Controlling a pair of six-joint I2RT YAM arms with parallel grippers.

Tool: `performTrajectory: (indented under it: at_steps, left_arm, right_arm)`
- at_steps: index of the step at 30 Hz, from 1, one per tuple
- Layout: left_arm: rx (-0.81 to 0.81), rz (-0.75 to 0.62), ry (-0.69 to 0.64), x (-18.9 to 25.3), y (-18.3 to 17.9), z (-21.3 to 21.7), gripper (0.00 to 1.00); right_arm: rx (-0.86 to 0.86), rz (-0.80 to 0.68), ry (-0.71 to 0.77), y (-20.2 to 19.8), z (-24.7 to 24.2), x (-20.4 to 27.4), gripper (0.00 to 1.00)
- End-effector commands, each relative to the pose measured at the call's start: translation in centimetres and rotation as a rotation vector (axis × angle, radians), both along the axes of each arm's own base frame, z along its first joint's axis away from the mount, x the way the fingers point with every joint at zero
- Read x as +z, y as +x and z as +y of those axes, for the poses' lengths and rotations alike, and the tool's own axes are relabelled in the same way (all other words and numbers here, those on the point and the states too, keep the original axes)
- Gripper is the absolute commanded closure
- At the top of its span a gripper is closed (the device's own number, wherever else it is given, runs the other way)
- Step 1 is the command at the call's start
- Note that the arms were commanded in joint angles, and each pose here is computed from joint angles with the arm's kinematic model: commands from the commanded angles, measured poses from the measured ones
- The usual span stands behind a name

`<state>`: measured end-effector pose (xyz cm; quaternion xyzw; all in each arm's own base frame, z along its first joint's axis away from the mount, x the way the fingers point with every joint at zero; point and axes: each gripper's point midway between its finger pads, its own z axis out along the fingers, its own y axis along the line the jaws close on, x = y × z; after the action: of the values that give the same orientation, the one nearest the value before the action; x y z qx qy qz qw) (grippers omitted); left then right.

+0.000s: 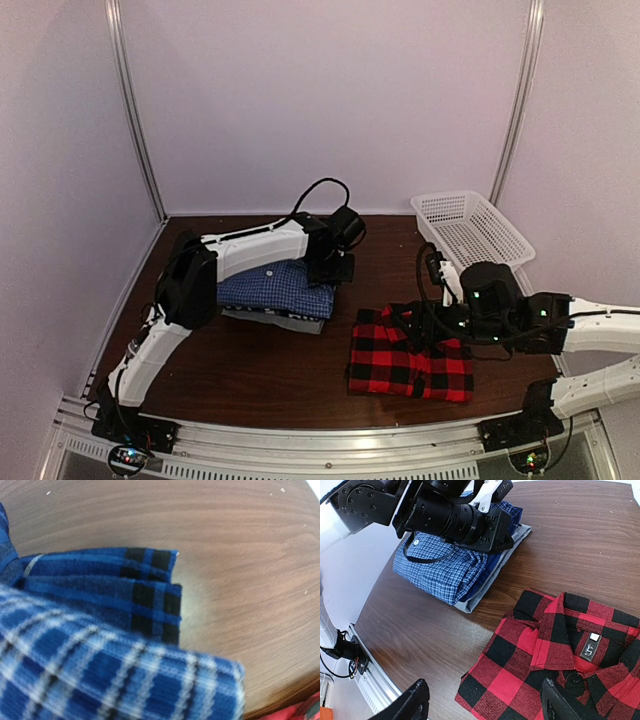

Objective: Fold and stack the long sleeve shirts
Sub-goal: Move the square-folded shirt to the center of the board, then pick up the square-folded shirt from the center of the board.

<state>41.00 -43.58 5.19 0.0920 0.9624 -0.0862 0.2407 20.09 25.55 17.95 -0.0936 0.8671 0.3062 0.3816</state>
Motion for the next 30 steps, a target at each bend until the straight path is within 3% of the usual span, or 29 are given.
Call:
performTrajectory:
  at_steps: [1, 3, 9, 14, 19, 25, 30]
  left_arm:
    - [-0.045, -0.087, -0.216, 2.7, 3.1, -4.2, 1.0]
    - [-0.075, -0.099, -0.25, 3.5, 3.3, -5.0, 1.0]
    - [-0.185, -0.138, -0.386, 9.4, 2.5, -7.4, 0.67]
    - [-0.279, -0.19, -0.485, 15.7, 0.6, -8.0, 0.58]
    - [-0.24, -0.234, -0.472, 18.7, 0.0, -4.6, 0.59]
    - [-0.116, -0.198, -0.364, 15.9, 0.4, 1.1, 0.78]
    - [-0.131, -0.16, -0.316, 13.1, 0.4, 1.5, 0.86]
  right_arm:
    - [-0.04, 0.006, -0.016, 0.5, -0.5, -0.6, 0.22]
    - [-0.046, 0.013, -0.022, 0.6, -0.5, -0.8, 0.21]
    - [-0.088, 0.03, -0.047, 0.7, -1.3, -1.5, 0.19]
    - [-0.134, 0.044, -0.067, 0.9, -2.3, -1.9, 0.19]
    - [-0.164, 0.052, -0.071, 1.2, -2.6, -1.7, 0.18]
    - [-0.167, 0.068, -0.06, 1.5, -2.1, -1.7, 0.18]
    - [-0.178, 0.078, -0.08, 1.6, -2.2, -2.2, 0.18]
